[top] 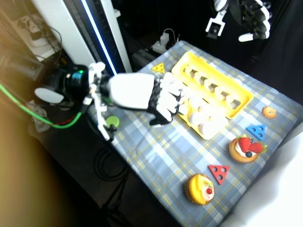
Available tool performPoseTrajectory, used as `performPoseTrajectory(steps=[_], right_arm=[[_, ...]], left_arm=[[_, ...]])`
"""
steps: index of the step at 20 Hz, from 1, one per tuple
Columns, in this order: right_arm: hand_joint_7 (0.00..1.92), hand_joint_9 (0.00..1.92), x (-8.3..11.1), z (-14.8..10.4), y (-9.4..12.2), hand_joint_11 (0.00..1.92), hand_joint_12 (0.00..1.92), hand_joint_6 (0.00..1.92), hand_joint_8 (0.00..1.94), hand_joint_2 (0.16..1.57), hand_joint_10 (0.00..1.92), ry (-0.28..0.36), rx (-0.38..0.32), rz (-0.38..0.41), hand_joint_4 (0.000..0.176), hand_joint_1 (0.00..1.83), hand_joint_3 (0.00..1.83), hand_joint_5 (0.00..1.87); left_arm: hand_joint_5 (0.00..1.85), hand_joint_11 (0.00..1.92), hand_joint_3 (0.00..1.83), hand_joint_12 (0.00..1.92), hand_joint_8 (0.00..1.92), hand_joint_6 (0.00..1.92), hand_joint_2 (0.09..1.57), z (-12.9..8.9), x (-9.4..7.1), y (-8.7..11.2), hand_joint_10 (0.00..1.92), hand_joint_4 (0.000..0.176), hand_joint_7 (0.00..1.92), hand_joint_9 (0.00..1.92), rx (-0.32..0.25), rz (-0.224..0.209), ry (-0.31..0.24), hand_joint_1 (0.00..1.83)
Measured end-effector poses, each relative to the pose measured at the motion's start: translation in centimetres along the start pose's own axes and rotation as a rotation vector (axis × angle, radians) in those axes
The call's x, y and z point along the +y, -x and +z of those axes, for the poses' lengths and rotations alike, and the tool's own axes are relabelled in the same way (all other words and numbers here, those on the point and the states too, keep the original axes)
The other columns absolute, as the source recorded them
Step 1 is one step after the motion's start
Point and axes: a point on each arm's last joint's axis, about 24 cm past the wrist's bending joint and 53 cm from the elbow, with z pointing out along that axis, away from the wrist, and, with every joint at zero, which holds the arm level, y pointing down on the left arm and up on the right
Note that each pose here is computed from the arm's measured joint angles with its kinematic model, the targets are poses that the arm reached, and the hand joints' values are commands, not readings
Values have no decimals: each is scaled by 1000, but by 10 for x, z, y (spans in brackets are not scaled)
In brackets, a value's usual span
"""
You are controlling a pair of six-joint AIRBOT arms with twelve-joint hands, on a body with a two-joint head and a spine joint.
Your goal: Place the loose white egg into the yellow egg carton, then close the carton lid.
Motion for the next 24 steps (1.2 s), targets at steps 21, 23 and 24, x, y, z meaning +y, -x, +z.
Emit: performPoseTrajectory(steps=[21,23,24], right_arm=[[4,1,19,37,-17,0,315,4,0,1353,6,55,68,4,0,1096,5,25],[14,34,13,29,-4,0,953,11,0,1346,98,42,36,11,0,798,10,24],[40,6,7,21,12,0,1405,32,5,1330,261,29,-4,26,0,810,4,60]], left_arm=[[37,0,3,1921,6,35,1295,0,3,1,18,47,33,23,1,7,5,407],[47,0,2,1921,8,39,1293,0,3,1,24,58,38,21,0,6,7,462],[38,0,4,1921,4,36,1298,0,3,1,19,64,31,5,0,7,5,456]])
